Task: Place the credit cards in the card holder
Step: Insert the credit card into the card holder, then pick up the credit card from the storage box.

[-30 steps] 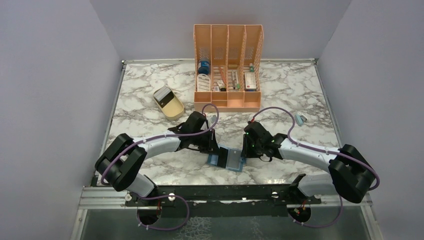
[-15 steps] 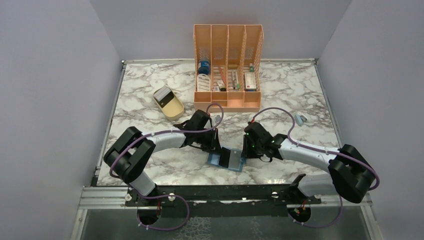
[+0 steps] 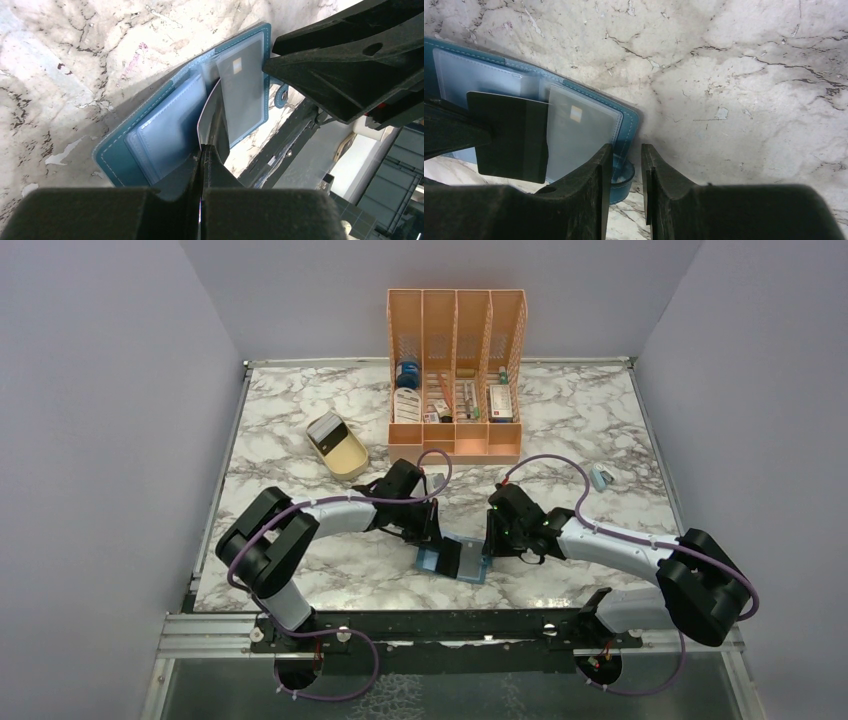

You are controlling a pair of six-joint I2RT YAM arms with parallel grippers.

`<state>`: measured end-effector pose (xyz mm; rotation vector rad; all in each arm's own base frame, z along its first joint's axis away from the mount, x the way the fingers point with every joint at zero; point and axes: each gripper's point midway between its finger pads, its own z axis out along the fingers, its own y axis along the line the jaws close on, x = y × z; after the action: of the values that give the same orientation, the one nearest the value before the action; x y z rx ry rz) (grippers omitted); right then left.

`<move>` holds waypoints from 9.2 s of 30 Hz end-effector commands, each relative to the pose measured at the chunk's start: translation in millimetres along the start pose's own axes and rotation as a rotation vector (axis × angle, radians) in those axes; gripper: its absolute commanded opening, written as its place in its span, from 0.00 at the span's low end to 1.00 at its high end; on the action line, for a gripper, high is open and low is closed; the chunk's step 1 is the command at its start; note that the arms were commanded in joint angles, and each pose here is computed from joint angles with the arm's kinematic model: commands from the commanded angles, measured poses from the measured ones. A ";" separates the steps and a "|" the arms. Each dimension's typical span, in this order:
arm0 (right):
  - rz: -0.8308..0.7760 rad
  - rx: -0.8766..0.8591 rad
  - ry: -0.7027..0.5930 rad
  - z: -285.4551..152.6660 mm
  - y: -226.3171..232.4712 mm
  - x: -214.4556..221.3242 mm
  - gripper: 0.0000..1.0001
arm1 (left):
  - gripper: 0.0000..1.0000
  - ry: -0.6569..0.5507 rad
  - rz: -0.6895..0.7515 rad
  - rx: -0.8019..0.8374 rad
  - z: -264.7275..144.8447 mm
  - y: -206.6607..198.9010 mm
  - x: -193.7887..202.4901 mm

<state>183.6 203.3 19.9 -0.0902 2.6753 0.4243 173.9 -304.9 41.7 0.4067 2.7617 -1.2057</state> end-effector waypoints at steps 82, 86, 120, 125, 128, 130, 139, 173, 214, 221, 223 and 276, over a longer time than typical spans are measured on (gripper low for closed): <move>0.181 -0.111 0.032 -0.2 11.2 24.5 0.27 | 0.00 -0.253 -0.131 -0.032 8.9 11.9 -14.3; 0.223 -0.138 0.030 -1.0 14.6 26.2 0.28 | 0.00 -0.259 -0.147 -0.029 9.8 8.7 -11.5; 0.217 -0.209 0.004 -19.7 22.3 23.1 0.29 | 0.40 -0.297 -0.095 -0.023 12.9 -22.6 -14.2; 0.217 -0.213 0.024 -14.6 23.8 26.6 0.29 | 0.40 -0.270 -0.100 -0.027 20.2 -19.2 -8.0; 0.220 -0.211 0.022 -13.0 23.0 26.8 0.29 | 0.40 -0.259 -0.103 -0.032 23.8 -17.5 -6.6; 0.221 -0.210 0.021 -12.3 22.8 27.0 0.29 | 0.40 -0.248 -0.105 -0.025 26.0 -18.5 -5.0; 0.216 -0.205 0.016 -7.2 22.9 25.5 0.28 | 0.38 -0.229 -0.094 0.036 30.8 -39.8 -6.3; 0.149 -0.112 -0.172 6.3 24.6 -32.2 0.28 | 0.38 -0.281 -0.080 0.008 41.6 -50.8 -43.8; 0.053 -0.294 -0.227 -67.9 55.9 -52.9 0.42 | 0.57 -0.425 0.500 -1.069 -225.0 91.8 -194.3; 0.052 -0.286 -0.213 -70.0 56.8 -53.4 0.42 | 0.56 -0.421 0.493 -1.088 -241.0 136.1 -228.0; 0.053 -0.275 -0.216 -72.3 55.7 -55.1 0.42 | 0.56 -0.397 0.507 -1.124 -242.0 152.8 -234.0; 0.084 -0.231 -0.204 -70.1 51.1 -56.3 0.41 | 0.28 -0.206 0.507 -1.335 -248.8 237.8 -267.9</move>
<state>195.1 229.9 110.7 -0.0158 2.4506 0.7313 497.1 -28.0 91.9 0.6574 2.3604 0.6447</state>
